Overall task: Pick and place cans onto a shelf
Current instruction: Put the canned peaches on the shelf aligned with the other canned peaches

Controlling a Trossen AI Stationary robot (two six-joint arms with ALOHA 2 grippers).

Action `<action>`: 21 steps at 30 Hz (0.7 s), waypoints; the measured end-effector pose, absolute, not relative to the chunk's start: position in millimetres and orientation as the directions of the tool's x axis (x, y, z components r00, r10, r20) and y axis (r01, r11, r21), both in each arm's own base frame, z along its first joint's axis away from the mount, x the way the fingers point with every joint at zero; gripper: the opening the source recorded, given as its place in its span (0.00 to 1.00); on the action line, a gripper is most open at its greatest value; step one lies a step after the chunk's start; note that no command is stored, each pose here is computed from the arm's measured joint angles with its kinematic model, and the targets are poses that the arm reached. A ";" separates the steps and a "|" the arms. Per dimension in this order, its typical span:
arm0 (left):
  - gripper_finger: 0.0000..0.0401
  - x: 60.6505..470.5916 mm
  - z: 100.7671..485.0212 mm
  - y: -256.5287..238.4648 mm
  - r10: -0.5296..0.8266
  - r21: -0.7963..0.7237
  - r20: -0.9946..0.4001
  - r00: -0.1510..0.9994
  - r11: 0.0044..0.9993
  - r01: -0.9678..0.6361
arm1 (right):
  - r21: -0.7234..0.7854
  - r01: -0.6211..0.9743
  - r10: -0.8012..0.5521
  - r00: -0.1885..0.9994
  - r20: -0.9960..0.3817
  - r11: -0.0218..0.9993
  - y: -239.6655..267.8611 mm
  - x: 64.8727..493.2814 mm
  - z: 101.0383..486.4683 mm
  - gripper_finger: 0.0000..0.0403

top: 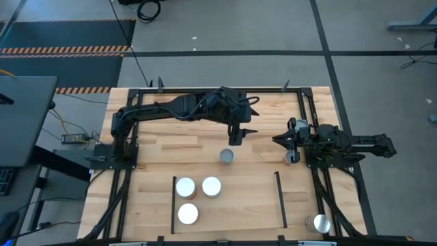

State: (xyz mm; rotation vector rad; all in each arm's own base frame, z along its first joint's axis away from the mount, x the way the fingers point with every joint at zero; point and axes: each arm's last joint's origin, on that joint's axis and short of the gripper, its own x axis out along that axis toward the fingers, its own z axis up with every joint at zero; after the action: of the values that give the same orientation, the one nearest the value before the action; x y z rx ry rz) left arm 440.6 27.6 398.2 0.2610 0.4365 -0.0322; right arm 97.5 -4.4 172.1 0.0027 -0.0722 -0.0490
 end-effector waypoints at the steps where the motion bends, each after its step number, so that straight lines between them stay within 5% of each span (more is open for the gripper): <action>1: 0.73 440.6 398.2 27.1 0.034 0.247 -0.422 0.906 0.966 0.080 | 0.004 0.049 -0.049 0.996 0.072 0.999 -4.4 97.5 172.1 0.12; 12: 0.87 441.9 400.0 6.7 0.150 0.370 -0.401 0.904 0.929 0.011 | 0.004 0.049 -0.049 0.996 0.072 0.999 -4.4 97.5 172.1 0.12; 16: 0.87 440.2 401.2 8.0 0.351 0.454 -0.377 0.857 0.877 -0.159 | 0.004 0.049 -0.049 0.996 0.072 0.999 -4.4 97.5 172.1 0.12; 21: 0.87 434.5 405.2 9.9 0.641 0.660 -0.301 0.706 0.674 -0.331 | 0.004 0.049 -0.049 0.996 0.071 0.999 -4.4 97.5 172.0 0.12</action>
State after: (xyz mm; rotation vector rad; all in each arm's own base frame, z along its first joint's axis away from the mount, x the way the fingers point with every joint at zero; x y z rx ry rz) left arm 434.5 9.9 405.2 0.6117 0.5520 0.5791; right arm 97.5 -4.4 172.0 0.0027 -0.0716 -0.0490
